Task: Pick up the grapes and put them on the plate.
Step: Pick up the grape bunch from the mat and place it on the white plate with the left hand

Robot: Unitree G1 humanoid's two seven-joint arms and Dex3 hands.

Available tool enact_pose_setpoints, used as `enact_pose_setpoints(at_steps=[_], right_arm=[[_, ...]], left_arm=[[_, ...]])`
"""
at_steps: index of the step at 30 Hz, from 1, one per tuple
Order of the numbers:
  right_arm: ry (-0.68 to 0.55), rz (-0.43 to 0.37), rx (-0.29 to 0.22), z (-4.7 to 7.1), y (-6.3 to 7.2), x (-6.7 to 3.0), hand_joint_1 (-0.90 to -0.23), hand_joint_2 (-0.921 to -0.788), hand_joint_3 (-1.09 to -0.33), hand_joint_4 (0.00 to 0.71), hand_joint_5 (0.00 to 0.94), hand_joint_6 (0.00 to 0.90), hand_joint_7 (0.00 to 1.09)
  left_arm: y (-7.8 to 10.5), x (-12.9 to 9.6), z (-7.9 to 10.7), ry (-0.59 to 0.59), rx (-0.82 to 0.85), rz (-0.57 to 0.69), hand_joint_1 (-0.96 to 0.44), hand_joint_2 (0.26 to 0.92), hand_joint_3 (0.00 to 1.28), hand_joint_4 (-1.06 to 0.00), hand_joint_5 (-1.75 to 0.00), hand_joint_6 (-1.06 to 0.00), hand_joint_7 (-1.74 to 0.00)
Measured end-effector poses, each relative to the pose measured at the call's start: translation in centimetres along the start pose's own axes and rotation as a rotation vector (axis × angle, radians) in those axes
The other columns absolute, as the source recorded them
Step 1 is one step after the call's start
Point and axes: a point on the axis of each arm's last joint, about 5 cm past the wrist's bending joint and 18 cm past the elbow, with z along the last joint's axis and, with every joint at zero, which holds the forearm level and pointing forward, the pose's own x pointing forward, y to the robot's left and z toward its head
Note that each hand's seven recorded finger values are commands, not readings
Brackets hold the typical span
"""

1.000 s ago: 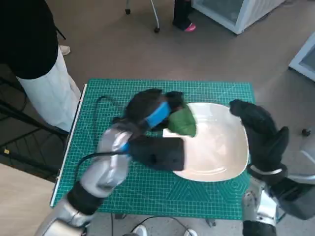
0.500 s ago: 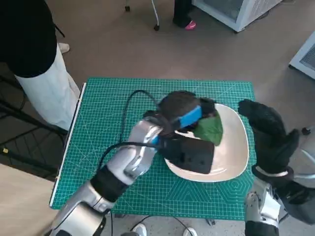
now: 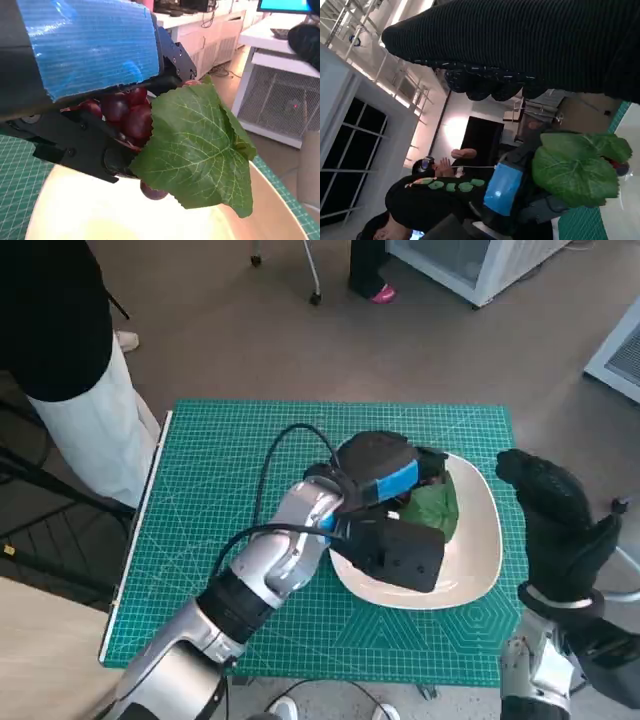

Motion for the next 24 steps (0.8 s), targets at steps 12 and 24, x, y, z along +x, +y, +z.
enact_pose_setpoints(at_steps=[12, 24], right_arm=[[0.006, -0.002, 0.003, -0.1, 0.0, -0.05, -0.440, -0.921, -0.535, 0.623, 0.001, 0.569, 0.00], [0.008, 0.006, 0.006, -0.2, 0.2, 0.01, -0.441, -0.921, -0.536, 0.624, 0.001, 0.570, 0.00]], left_arm=[[-0.7, 0.2, -0.4, 0.012, -0.007, -0.018, 0.00, 0.921, 0.13, -0.62, -1.32, -0.56, -1.15], [-1.4, 0.4, -0.7, 0.027, -0.033, -0.029, 0.02, 0.921, 0.16, -0.58, -1.30, -0.51, -1.21]])
